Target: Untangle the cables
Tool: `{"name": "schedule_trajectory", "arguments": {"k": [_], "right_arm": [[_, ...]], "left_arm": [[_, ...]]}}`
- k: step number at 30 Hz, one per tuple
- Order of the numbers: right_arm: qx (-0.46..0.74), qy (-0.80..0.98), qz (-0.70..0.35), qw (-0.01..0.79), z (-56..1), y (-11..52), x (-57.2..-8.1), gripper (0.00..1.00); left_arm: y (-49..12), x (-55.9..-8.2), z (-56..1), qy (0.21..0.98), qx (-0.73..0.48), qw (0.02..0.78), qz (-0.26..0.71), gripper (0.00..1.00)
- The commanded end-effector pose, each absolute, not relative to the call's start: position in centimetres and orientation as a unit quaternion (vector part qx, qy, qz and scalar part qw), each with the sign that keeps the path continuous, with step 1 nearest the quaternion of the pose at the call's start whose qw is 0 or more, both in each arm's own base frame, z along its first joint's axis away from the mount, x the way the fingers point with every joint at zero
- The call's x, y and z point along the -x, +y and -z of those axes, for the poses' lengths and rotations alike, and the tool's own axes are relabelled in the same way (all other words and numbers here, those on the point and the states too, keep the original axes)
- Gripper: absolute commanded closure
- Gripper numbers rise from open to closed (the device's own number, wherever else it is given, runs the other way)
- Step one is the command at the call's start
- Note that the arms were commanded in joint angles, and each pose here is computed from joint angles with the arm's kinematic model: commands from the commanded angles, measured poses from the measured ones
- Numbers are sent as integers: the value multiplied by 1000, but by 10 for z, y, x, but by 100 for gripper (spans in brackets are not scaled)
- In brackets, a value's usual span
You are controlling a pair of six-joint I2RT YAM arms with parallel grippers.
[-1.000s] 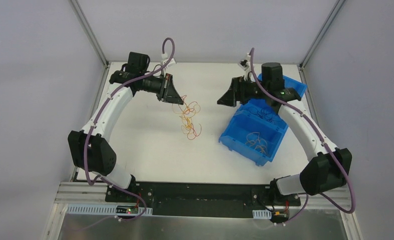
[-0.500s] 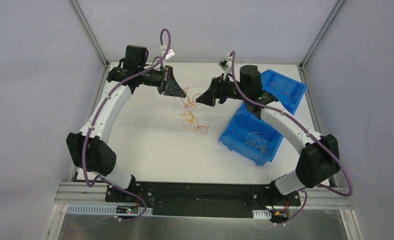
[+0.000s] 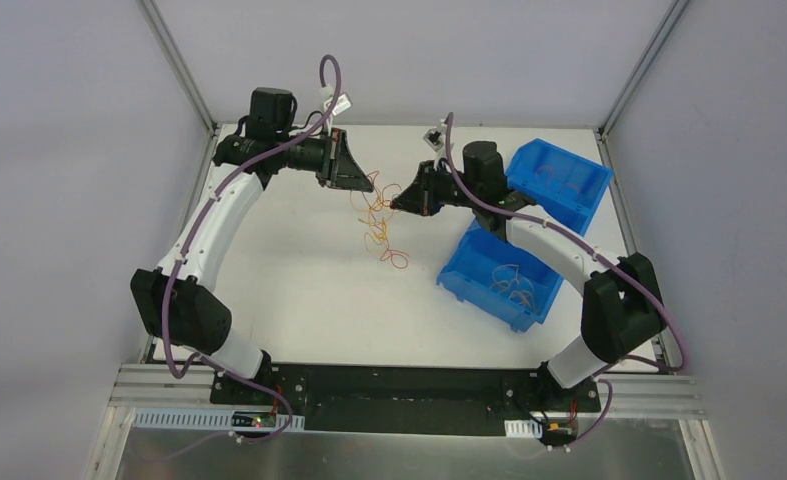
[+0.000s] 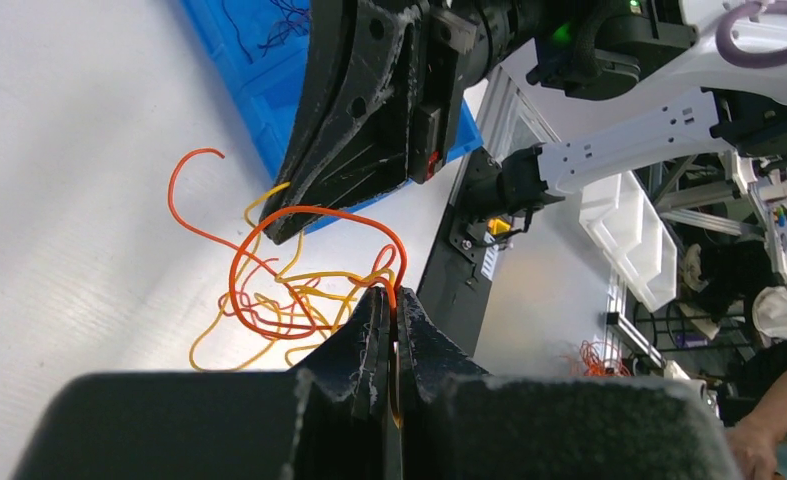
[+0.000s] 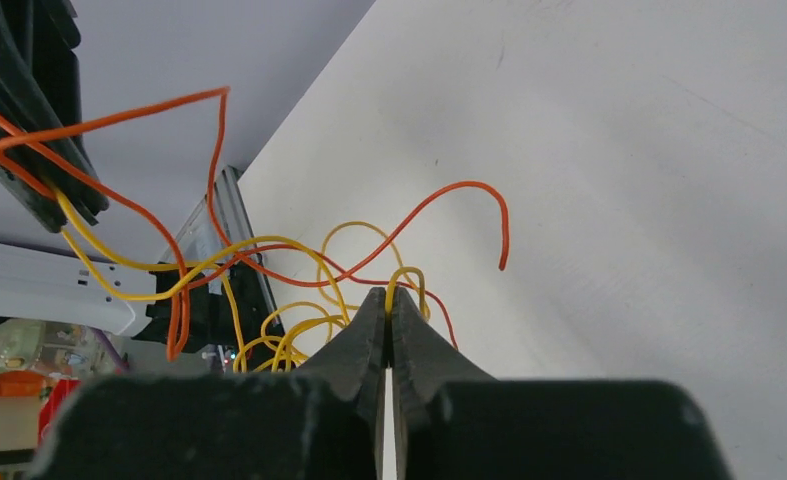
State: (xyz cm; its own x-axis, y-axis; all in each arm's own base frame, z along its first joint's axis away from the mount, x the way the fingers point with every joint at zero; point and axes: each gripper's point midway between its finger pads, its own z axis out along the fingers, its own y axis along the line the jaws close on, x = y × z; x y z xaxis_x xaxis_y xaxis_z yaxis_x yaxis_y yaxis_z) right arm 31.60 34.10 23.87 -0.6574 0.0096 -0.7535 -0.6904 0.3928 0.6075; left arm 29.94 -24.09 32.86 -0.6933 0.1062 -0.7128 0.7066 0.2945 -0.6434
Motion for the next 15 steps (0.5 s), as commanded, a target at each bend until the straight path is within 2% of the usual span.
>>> {"name": "schedule_trajectory", "arguments": {"k": [1,2,5,8,12,15], "right_arm": [[254,734,-493,393,-266,337,-311,100],[257,740,-475,401,-266,332,-314,100],[240,752,-432,436,-274,308,-332,100],[231,743,-417,471,-297,291,-339,100],[227,729,-409,499,-321,283,-334,100],[225,724,-412,505,-332,282,-333,100]], "left_arm": [[-226,-305,-345,754,-259,332,504,100],[-219,-311,-341,764,-243,338,493,100],[-182,-330,-319,796,-186,356,454,89],[-129,-345,-276,833,-131,364,395,86],[-66,-351,-202,891,-56,328,310,82],[-54,-349,-176,904,-39,296,306,74]]}}
